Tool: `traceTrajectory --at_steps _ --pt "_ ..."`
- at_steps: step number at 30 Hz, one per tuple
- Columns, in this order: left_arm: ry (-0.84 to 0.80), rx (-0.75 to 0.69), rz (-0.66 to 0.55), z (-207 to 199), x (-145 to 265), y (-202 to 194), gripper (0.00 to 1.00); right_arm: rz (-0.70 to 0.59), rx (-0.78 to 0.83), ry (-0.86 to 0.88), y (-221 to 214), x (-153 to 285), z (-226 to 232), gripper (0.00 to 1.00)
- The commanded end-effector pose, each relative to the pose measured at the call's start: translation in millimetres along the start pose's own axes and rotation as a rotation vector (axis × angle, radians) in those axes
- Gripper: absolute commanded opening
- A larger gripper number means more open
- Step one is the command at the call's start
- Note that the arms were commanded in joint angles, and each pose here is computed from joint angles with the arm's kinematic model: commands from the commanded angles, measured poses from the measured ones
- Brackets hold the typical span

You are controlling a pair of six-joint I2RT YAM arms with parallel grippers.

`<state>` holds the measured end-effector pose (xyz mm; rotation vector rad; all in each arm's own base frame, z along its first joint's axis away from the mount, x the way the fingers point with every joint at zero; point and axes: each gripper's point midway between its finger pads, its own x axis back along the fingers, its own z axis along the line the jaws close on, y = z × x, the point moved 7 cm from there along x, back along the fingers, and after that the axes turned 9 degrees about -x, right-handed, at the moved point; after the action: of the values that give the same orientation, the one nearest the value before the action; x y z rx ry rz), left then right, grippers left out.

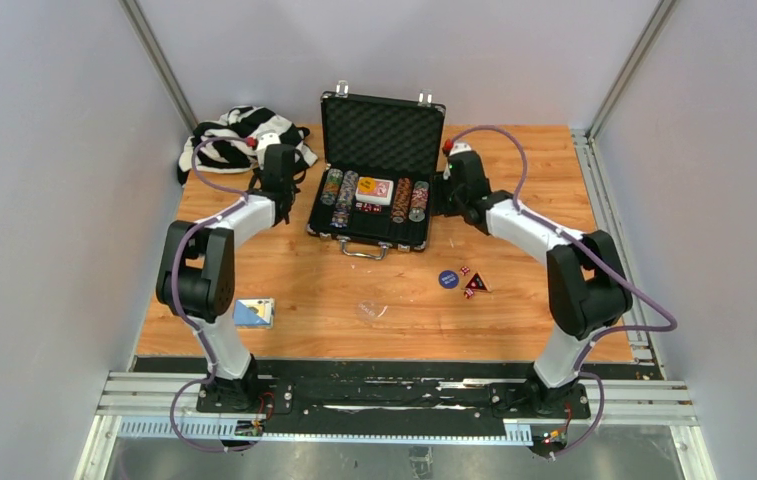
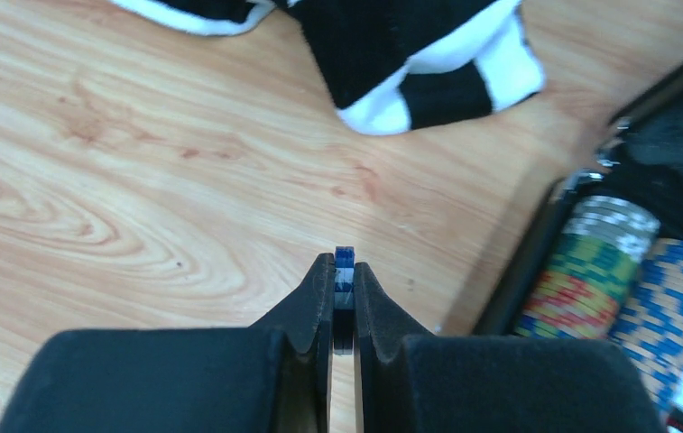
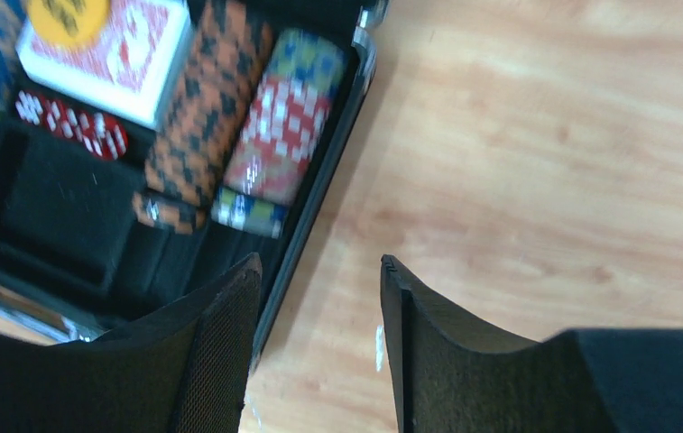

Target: Pack up texas hold em set

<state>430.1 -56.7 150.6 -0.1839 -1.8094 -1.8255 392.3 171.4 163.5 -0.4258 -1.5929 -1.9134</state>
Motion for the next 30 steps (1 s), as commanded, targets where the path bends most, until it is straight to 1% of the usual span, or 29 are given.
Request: traceTrajectory --at_steps 1,3,5,10,11,13,15,17,21,24,27,30 --pt "0.013 -0.022 0.026 6 -7 -3 0.0 0.083 0.037 -0.009 -36 23 8 0.51" --pt "0.005 -0.006 0.033 7 -6 -10 0.0 0.094 0.086 -0.013 -48 33 13 0.51" --pt "-0.016 0.015 0.046 7 -5 -19 0.0 0.087 0.129 0.038 -51 43 26 0.51" --pt "-0.031 0.041 0.042 11 4 -25 0.0 0.075 0.304 0.176 -54 54 78 0.5" --pt "-0.028 0.046 0.039 13 7 -25 0.0 0.073 0.321 0.192 -53 52 87 0.47" --pt "-0.031 0.066 0.042 18 12 -25 0.0 0.086 0.324 0.223 -50 45 100 0.28" --pt "-0.04 0.084 0.051 23 18 -27 0.0 0.1 0.314 0.226 -46 31 109 0.12" --pt "-0.047 0.097 0.055 28 25 -32 0.0 0.121 0.311 0.228 -46 14 118 0.04" --pt "-0.052 0.122 0.043 36 41 -43 0.0 0.144 0.302 0.24 -45 -18 134 0.02" --pt "-0.055 0.154 0.051 39 47 -61 0.0 0.193 0.31 0.225 -60 -47 137 0.01" --pt "-0.03 0.159 0.046 45 51 -70 0.0 0.214 0.305 0.22 -66 -62 140 0.01" --pt "-0.001 0.155 0.034 50 52 -71 0.0 0.235 0.305 0.222 -74 -68 141 0.01"
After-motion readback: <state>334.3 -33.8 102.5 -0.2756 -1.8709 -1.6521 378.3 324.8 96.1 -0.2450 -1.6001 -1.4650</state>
